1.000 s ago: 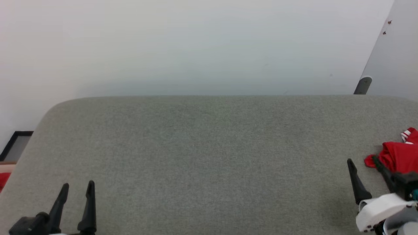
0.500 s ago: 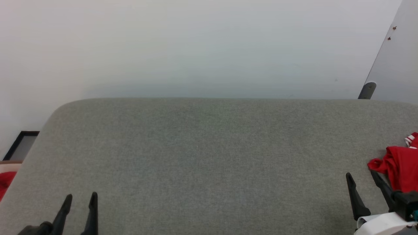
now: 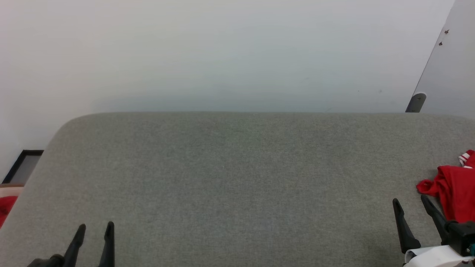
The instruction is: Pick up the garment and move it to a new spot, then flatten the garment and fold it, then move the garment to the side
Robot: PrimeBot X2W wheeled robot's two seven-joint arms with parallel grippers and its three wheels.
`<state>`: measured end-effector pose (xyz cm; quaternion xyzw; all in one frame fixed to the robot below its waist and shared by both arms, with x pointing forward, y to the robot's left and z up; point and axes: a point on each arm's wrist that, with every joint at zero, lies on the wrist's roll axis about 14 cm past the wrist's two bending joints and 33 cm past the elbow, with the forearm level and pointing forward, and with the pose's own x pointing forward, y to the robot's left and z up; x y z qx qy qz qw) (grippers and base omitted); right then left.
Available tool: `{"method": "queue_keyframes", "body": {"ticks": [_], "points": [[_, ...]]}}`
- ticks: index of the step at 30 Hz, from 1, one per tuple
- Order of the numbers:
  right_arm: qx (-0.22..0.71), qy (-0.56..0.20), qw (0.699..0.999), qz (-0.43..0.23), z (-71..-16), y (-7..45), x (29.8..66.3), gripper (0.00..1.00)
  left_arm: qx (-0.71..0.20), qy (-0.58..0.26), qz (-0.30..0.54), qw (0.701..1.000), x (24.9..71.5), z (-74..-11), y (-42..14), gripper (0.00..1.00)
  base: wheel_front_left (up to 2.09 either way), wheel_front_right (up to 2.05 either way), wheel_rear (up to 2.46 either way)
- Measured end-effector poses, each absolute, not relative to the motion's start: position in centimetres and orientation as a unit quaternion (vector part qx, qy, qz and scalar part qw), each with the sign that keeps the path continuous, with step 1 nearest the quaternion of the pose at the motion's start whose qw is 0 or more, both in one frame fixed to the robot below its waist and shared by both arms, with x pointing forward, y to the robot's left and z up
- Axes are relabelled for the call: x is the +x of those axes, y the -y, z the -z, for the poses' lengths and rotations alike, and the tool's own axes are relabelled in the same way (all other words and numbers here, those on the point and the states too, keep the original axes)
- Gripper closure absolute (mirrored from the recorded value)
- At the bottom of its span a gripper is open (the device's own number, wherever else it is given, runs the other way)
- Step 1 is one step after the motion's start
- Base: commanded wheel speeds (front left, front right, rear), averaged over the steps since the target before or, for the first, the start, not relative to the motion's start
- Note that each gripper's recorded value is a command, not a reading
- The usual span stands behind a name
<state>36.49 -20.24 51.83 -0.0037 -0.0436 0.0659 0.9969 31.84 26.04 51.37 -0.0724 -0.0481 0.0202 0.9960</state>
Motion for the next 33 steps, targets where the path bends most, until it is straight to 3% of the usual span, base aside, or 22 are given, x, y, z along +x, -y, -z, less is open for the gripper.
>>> {"method": "queue_keyframes", "body": {"ticks": [7,8,15,33], "points": [[-0.002,0.042,0.997,-0.067,-51.7,20.1,36.4,0.0,-0.067,0.052,-0.015,0.996,31.8,-51.6,-25.8,0.0,0.0,0.0,0.0],[-0.001,0.041,0.997,-0.066,-51.6,20.1,36.3,1.0,-0.068,0.051,-0.016,0.996,31.8,-51.6,-25.8,1.0,0.0,0.0,0.0],[0.033,-0.008,0.998,-0.055,-48.6,19.9,35.4,1.0,-0.11,0.008,-0.025,0.994,31.2,-48.8,-25.0,1.0,0.0,0.0,0.0],[0.203,-0.021,0.979,-0.013,-48.6,20.6,35.9,1.0,-0.26,0.004,-0.049,0.964,32.6,-48.8,-24.7,1.0,0.0,0.0,0.0]]}}
